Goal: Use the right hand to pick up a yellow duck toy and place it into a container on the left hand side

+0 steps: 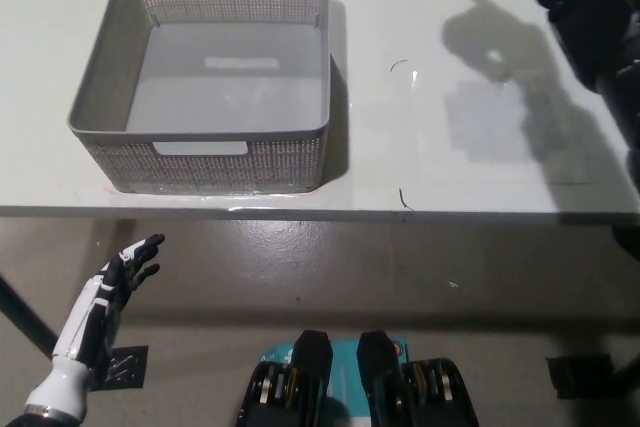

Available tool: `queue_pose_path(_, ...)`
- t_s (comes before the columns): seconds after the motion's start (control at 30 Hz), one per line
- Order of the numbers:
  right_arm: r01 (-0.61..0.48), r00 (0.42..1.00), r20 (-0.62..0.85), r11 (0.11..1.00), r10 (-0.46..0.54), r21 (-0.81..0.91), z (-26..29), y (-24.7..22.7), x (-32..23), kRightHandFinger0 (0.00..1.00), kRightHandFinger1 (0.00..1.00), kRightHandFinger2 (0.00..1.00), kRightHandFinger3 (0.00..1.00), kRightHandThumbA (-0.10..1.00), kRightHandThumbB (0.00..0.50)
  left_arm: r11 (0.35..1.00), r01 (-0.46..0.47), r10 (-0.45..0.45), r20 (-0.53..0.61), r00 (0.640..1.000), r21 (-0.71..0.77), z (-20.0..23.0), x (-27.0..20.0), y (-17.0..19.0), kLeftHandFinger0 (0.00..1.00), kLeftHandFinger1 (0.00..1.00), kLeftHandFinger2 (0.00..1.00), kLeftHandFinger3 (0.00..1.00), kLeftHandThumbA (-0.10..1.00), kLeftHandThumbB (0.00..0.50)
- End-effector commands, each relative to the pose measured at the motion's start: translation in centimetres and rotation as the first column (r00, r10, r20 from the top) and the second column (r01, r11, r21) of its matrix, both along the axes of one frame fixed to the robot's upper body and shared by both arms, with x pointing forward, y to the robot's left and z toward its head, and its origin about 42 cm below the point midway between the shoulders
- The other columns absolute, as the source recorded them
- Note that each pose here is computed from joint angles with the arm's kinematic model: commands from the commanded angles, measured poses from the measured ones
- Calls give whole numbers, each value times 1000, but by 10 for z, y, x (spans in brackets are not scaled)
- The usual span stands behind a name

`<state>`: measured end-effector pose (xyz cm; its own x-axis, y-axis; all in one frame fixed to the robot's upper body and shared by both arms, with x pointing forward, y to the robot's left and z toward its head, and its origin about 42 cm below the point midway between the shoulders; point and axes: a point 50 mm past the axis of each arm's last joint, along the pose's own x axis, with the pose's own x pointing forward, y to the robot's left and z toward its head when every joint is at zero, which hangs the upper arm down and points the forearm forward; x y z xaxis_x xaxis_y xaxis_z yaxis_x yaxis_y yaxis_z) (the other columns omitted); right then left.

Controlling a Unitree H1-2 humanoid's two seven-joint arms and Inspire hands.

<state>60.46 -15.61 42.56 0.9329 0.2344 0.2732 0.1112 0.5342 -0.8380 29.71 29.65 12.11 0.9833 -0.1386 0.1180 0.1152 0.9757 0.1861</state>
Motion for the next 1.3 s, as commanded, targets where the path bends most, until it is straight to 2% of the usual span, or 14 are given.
queue_pose_path(0.0, -154, 971, 198, 985, 136, 76, 70, 51, -13, 84, 557, 928, 913, -100, 204, 1000, 1, -2, 42, 999, 21, 12, -2, 4, 1000, 1000, 1000, 1000, 1000, 284)
queue_pose_path(0.1, -168, 969, 196, 984, 153, 63, 68, 71, -16, 119, 567, 946, 880, -100, 189, 1000, 1, -2, 36, 999, 31, 11, -3, 4, 1000, 1000, 1000, 1000, 1000, 282)
queue_pose_path(0.2, -193, 968, 176, 978, 178, 76, 67, 98, -22, 35, 491, 881, 809, -100, 196, 999, -2, 1, 32, 999, 33, 10, -3, 3, 1000, 1000, 1000, 1000, 1000, 283)
queue_pose_path(0.4, -274, 950, 178, 958, 256, 85, 61, 145, -36, 0, 500, 939, 974, -100, 197, 999, 10, -12, 33, 999, 47, 11, -1, 2, 1000, 1000, 1000, 1000, 1000, 270)
queue_pose_path(0.57, -346, 933, 149, 929, 327, 130, 47, 183, -49, 0, 477, 880, 912, -100, 199, 998, 17, -19, 29, 999, 60, 11, -1, 1, 1000, 1000, 1000, 1000, 1000, 267)
queue_pose_path(0.7, -381, 923, 122, 913, 366, 147, 31, 202, -57, 51, 576, 970, 951, -100, 187, 997, 34, -36, 30, 999, 71, 13, 1, -2, 1000, 1000, 1000, 1000, 1000, 254)
queue_pose_path(0.83, -371, 928, 78, 916, 364, 152, 11, 210, -60, 0, 507, 906, 918, -100, 194, 995, 50, -53, 28, 998, 80, 15, 2, -4, 1000, 1000, 1000, 1000, 1000, 269)
queue_pose_path(0.87, -364, 931, 61, 919, 359, 152, 9, 209, -59, 31, 539, 955, 1000, -100, 204, 995, 53, -55, 28, 998, 83, 16, 2, -4, 1000, 1000, 1000, 1000, 1000, 259)
queue_pose_path(0.9, -344, 938, -2, 932, 346, 117, 6, 206, -56, 283, 767, 1000, 1000, 139, 234, 994, 57, -60, 31, 998, 88, 18, 4, -4, 1000, 1000, 1000, 1000, 1000, 258)
queue_pose_path(0.93, -339, 939, -19, 935, 342, 104, 6, 205, -55, 355, 767, 1000, 1000, 224, 248, 994, 59, -62, 32, 998, 89, 19, 4, -4, 1000, 1000, 1000, 1000, 1000, 258)
queue_pose_path(0.97, -340, 936, -71, 938, 344, 63, 4, 202, -53, 960, 1000, 1000, 1000, 696, 381, 994, 60, -64, 37, 997, 95, 20, 5, -4, 1000, 1000, 1000, 1000, 1000, 251)
queue_pose_path(1.07, -337, 931, -146, 942, 334, 7, 0, 195, -49, 1000, 1000, 1000, 1000, 868, 471, 992, 67, -71, 40, 997, 108, 23, 6, -5, 1000, 1000, 1000, 1000, 1000, 242)
queue_pose_path(1.17, -328, 936, -141, 945, 322, -17, -1, 188, -46, 1000, 1000, 1000, 1000, 1000, 453, 991, 73, -79, 53, 995, 114, 26, 9, -5, 1000, 1000, 1000, 1000, 1000, 215)
queue_pose_path(1.27, -313, 942, -141, 949, 305, -33, -1, 181, -43, 1000, 1000, 1000, 1000, 1000, 460, 991, 76, -82, 50, 995, 114, 26, 8, -5, 1000, 1000, 1000, 1000, 1000, 214)
